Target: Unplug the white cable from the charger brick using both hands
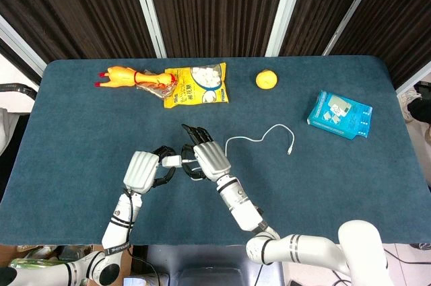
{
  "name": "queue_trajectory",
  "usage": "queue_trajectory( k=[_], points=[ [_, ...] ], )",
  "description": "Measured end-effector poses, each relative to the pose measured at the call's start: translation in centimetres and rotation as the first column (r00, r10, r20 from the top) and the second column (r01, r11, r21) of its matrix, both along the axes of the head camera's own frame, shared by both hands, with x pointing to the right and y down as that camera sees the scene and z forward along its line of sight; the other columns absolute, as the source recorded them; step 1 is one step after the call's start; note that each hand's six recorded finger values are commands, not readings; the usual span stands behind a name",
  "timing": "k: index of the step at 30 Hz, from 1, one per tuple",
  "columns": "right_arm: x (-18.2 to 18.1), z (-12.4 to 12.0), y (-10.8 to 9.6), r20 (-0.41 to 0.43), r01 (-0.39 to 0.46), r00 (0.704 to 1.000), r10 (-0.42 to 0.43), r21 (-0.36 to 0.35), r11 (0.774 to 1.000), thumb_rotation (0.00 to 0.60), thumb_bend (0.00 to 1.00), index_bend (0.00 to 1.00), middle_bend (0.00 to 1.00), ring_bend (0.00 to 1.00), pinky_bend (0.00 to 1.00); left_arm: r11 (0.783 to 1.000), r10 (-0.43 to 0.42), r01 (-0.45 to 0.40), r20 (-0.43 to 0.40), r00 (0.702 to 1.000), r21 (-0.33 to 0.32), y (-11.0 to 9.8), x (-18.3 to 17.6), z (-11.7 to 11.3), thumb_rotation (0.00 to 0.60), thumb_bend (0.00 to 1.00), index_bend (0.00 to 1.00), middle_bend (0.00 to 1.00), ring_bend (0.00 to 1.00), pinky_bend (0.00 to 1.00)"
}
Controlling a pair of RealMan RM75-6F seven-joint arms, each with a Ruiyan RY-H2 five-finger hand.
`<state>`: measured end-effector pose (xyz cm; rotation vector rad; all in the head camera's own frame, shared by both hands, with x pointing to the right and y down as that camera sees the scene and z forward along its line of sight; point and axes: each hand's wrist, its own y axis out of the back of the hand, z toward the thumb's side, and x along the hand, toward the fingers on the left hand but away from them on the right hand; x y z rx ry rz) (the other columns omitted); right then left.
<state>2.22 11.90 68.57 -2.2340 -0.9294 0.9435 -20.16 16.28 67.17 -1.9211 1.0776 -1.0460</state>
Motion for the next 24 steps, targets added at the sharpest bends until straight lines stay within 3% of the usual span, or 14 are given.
queue_trajectory(
  k=[13,24],
  points=[
    [-0.40,-0.09,0.01,-0.027,-0.014,1.000,0.015,0.033,0.999,0.600,0.60,0.80,0.17,0.00,0.04,1.000,0.010,-0.010,0.011,1.000,0.003,-0.11,-0.14,-0.12,0.600,0.61,0.77,0.84,1.00,1.00],
    [-0.05,-0.13,-0.53,-0.064,-0.017,0.998,0.021,0.058,0.998,0.600,0.61,0.83,0.19,0.00,0.04,1.000,0.012,-0.013,0.022,1.000,0.006,-0.30,-0.12,0.02,0.600,0.62,0.77,0.84,1.00,1.00]
  ],
)
